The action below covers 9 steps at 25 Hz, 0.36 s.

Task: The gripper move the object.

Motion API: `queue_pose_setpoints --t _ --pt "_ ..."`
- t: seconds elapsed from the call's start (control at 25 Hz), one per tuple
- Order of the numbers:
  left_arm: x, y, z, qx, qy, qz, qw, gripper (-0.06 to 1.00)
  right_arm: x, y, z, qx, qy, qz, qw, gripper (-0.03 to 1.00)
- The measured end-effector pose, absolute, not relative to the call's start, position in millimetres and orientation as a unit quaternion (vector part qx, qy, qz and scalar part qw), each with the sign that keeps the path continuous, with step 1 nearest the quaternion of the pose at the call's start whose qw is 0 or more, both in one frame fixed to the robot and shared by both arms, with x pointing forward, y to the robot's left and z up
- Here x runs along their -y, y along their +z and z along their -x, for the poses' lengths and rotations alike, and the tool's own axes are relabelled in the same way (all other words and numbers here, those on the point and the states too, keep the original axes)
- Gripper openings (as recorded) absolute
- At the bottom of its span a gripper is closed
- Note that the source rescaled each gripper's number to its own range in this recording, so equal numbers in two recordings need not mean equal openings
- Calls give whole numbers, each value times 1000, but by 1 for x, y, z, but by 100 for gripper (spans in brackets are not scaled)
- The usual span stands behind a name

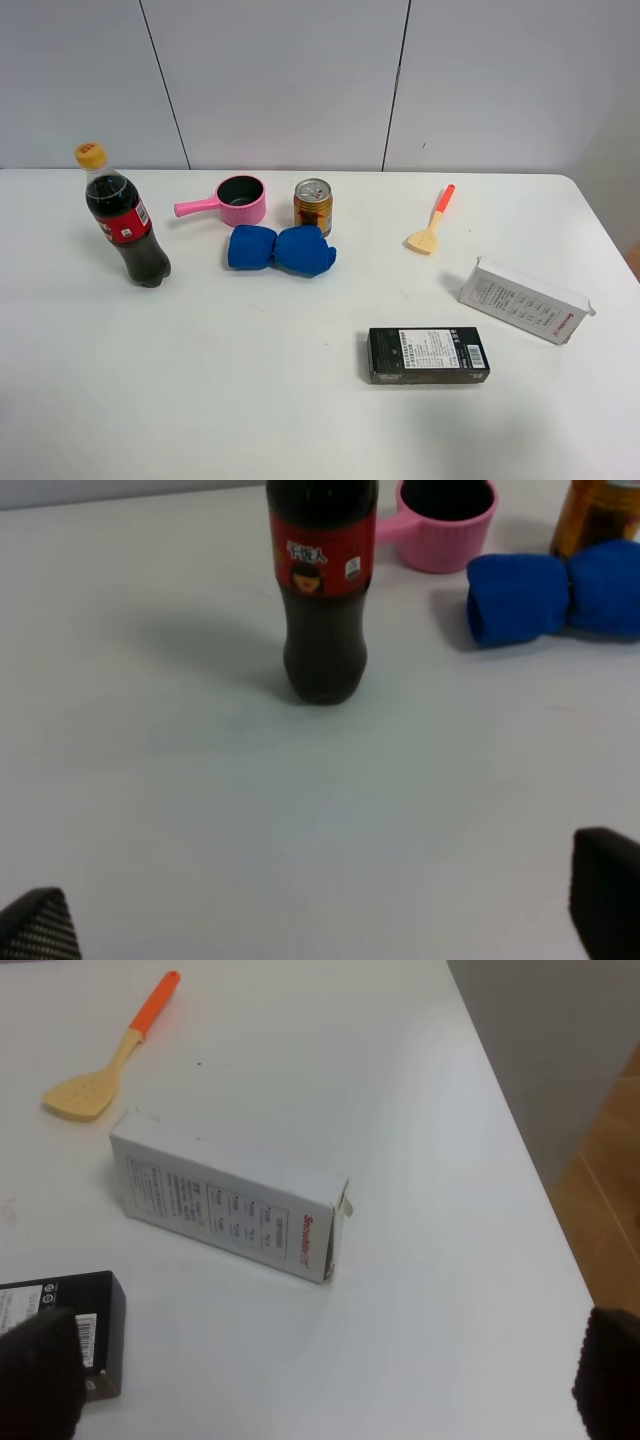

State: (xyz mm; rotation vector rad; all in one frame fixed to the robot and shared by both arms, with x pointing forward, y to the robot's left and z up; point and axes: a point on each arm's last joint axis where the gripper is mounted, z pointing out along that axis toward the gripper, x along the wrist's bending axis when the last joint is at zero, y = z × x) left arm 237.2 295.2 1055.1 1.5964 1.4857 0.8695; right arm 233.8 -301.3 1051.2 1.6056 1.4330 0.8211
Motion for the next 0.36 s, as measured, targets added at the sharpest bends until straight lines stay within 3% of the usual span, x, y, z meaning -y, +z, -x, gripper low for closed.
queue_pose_setpoints --t 0.36 --pt "-296 1055 -232 -581 350 -618 397 100 301 1051 -234 -568 326 -637 407 100"
